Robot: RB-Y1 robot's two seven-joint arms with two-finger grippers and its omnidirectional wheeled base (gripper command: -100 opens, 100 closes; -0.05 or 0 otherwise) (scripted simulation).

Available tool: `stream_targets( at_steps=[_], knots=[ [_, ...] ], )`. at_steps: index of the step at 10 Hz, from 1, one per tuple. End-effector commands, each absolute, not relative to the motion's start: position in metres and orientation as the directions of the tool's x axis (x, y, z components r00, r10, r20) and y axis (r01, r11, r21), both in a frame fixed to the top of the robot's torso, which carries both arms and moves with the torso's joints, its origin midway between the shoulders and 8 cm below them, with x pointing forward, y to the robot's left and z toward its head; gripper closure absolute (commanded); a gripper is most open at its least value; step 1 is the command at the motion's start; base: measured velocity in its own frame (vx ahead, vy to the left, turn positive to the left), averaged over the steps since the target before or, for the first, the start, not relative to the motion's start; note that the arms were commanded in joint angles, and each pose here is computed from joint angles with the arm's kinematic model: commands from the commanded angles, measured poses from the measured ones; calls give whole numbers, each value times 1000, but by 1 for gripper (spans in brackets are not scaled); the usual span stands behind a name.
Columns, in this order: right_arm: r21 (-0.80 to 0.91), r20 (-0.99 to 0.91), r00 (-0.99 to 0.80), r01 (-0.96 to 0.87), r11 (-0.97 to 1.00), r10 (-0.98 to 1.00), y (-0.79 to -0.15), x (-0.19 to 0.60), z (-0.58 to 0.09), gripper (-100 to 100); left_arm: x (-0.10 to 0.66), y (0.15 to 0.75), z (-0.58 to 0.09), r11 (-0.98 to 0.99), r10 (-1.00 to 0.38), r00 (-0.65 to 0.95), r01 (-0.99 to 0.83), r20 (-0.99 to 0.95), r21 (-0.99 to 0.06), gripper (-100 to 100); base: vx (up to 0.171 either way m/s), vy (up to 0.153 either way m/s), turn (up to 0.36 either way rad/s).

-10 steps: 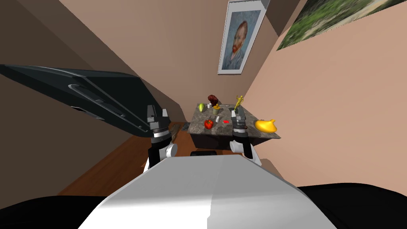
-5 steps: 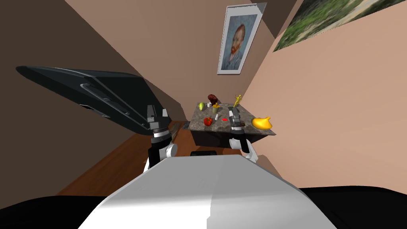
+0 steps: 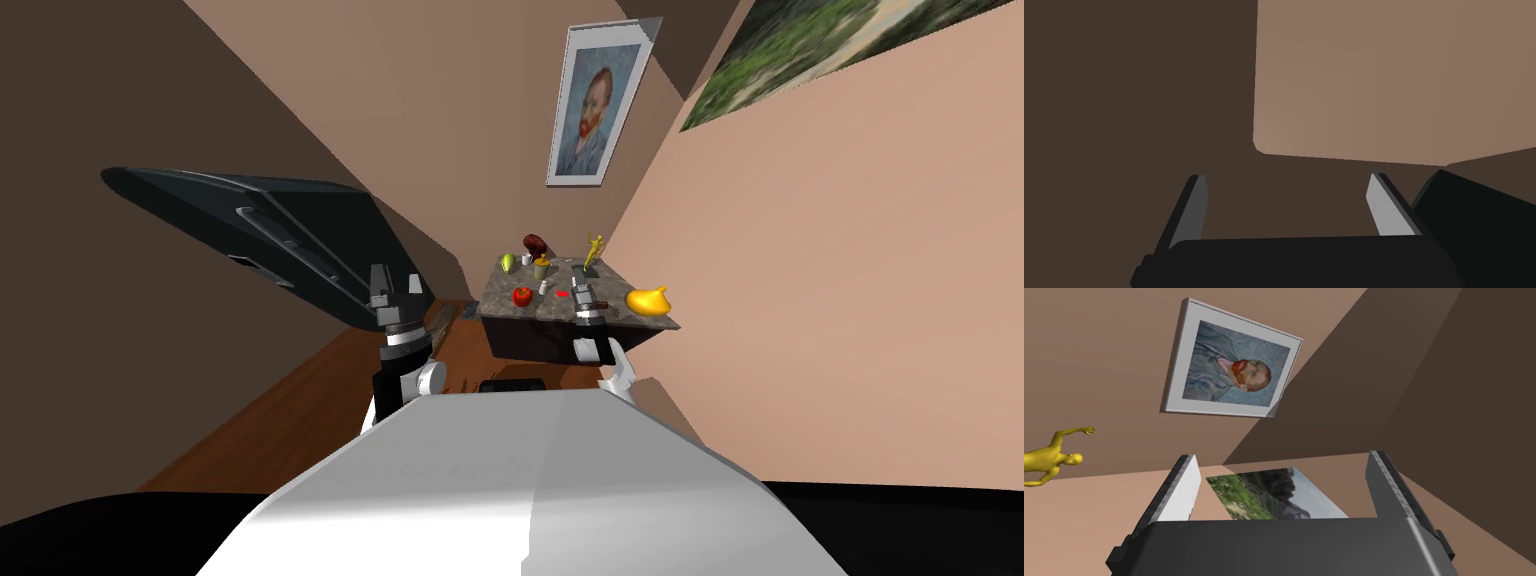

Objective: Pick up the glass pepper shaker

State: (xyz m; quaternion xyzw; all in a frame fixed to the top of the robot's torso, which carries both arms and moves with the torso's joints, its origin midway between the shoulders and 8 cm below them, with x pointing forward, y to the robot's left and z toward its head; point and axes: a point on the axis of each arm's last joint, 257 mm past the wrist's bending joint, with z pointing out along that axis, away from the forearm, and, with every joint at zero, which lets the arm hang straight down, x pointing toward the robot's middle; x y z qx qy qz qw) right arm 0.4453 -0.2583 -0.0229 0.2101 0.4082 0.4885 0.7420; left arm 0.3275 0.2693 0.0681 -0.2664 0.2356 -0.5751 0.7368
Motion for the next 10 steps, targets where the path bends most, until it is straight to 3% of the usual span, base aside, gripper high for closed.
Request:
stream_targets(
  at_steps=[1, 10],
  knots=[
    [708, -432, 199, -529, 468, 880, -260, 458, -31, -100, 328, 269, 68, 197, -973, 228, 722, -41, -663, 0, -94, -12, 18],
    [647, -646, 228, -342, 681, 728, -272, 530, -83, -100, 327, 269, 68, 197, -973, 228, 722, -41, -663, 0, -82, 3, 21]
  ],
)
